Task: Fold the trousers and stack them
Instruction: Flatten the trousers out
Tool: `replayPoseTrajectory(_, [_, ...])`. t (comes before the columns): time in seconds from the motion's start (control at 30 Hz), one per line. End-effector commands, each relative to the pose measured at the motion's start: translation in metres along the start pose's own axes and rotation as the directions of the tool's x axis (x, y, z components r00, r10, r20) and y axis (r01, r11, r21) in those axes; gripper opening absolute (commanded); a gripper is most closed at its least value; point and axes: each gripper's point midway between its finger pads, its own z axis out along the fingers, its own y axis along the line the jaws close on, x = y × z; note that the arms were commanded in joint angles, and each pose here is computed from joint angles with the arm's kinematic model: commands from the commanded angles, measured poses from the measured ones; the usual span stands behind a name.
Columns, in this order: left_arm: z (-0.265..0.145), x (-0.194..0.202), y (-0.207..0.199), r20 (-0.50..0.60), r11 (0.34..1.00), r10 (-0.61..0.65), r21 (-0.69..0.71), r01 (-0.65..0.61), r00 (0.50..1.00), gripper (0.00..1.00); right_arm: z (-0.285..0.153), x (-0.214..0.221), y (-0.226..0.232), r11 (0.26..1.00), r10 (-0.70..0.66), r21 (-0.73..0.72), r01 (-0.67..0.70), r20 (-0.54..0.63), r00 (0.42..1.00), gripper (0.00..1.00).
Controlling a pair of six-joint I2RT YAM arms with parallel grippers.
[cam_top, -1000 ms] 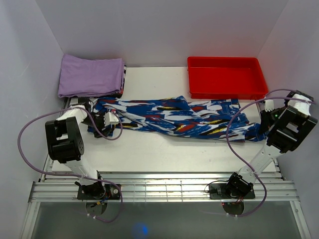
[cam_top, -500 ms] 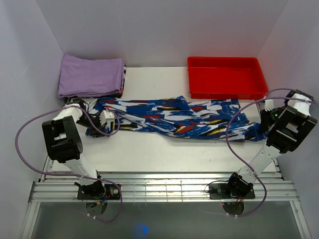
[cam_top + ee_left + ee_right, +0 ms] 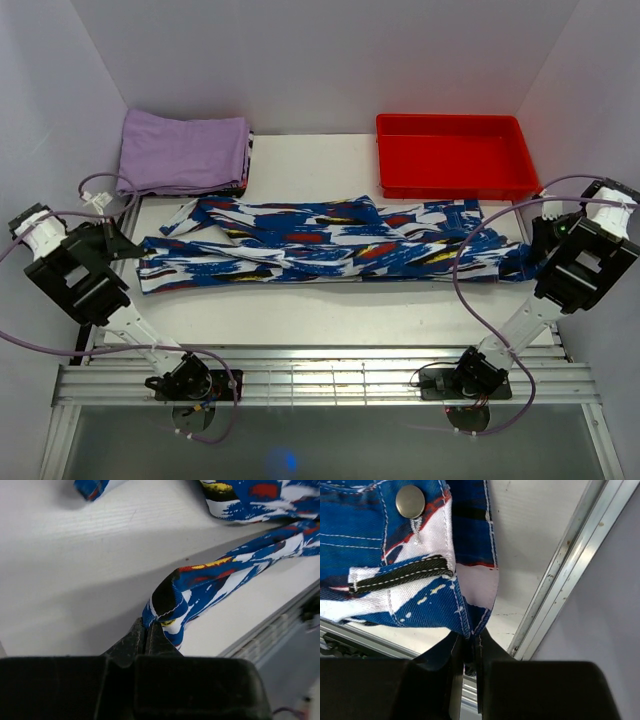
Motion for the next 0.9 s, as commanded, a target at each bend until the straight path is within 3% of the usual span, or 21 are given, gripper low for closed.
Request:
replayPoseTrajectory(0.0, [-0.037,0.009,0.029,0.124,0.924,-0.378,-0.006,0.382,0.917,0.00,-0.046,0.029,-0.056,0.956,0.156,0.242,-0.163,0.050,0.987,0.08])
replayPoseTrajectory(0.07, [-0.057,0.020,0.054,0.173,0.872,-0.477,-0.028,0.488,0.862,0.00,-0.044,0.047,-0.067,0.936,0.227,0.271,-0.223,0.015,0.974,0.08])
replayPoseTrajectory(0.17, [-0.063,0.036,0.072,0.164,0.857,-0.497,-0.065,0.512,0.852,0.00,-0.030,0.068,-0.066,0.925,0.290,0.272,-0.266,-0.050,0.956,0.08])
replayPoseTrajectory(0.3, [-0.049,0.054,0.079,0.098,0.869,-0.471,-0.119,0.480,0.877,0.00,0.014,0.110,-0.031,0.936,0.324,0.202,-0.288,-0.180,0.929,0.08])
replayPoseTrajectory(0.37, [-0.035,0.071,0.078,0.014,0.874,-0.464,-0.156,0.460,0.886,0.00,0.022,0.123,-0.029,0.937,0.310,0.234,-0.260,-0.211,0.927,0.08])
replayPoseTrajectory(0.47, [-0.028,0.081,0.089,-0.025,0.876,-0.435,-0.246,0.416,0.900,0.00,0.029,0.143,-0.025,0.937,0.282,0.280,-0.210,-0.246,0.928,0.08])
replayPoseTrajectory(0.6, [-0.029,0.052,0.105,0.024,0.888,-0.334,-0.326,0.324,0.942,0.04,0.030,0.152,-0.016,0.943,0.257,0.279,-0.181,-0.267,0.929,0.08])
replayPoseTrajectory(0.67, [-0.014,0.038,0.102,-0.014,0.904,-0.294,-0.330,0.273,0.956,0.10,0.029,0.147,-0.017,0.946,0.250,0.270,-0.179,-0.257,0.933,0.08])
replayPoseTrajectory(0.7, [-0.010,0.032,0.104,-0.029,0.905,-0.272,-0.346,0.245,0.962,0.24,0.030,0.146,-0.015,0.950,0.251,0.251,-0.185,-0.262,0.932,0.15])
replayPoseTrajectory(0.73, [-0.006,0.028,0.102,-0.043,0.910,-0.258,-0.348,0.227,0.965,0.29,0.029,0.140,-0.015,0.954,0.245,0.234,-0.189,-0.241,0.939,0.33])
replayPoseTrajectory(0.8, [-0.001,0.014,0.099,-0.054,0.916,-0.214,-0.358,0.181,0.975,0.42,0.016,0.125,-0.021,0.953,0.229,0.246,-0.178,-0.196,0.953,0.52])
replayPoseTrajectory(0.83, [-0.004,0.007,0.099,-0.044,0.912,-0.204,-0.373,0.173,0.978,0.64,0.014,0.114,-0.019,0.960,0.210,0.221,-0.174,-0.150,0.966,0.71])
replayPoseTrajectory(0.87, [-0.009,-0.002,0.096,-0.030,0.911,-0.180,-0.381,0.155,0.983,0.77,0.010,0.108,-0.020,0.960,0.195,0.225,-0.164,-0.128,0.972,0.76])
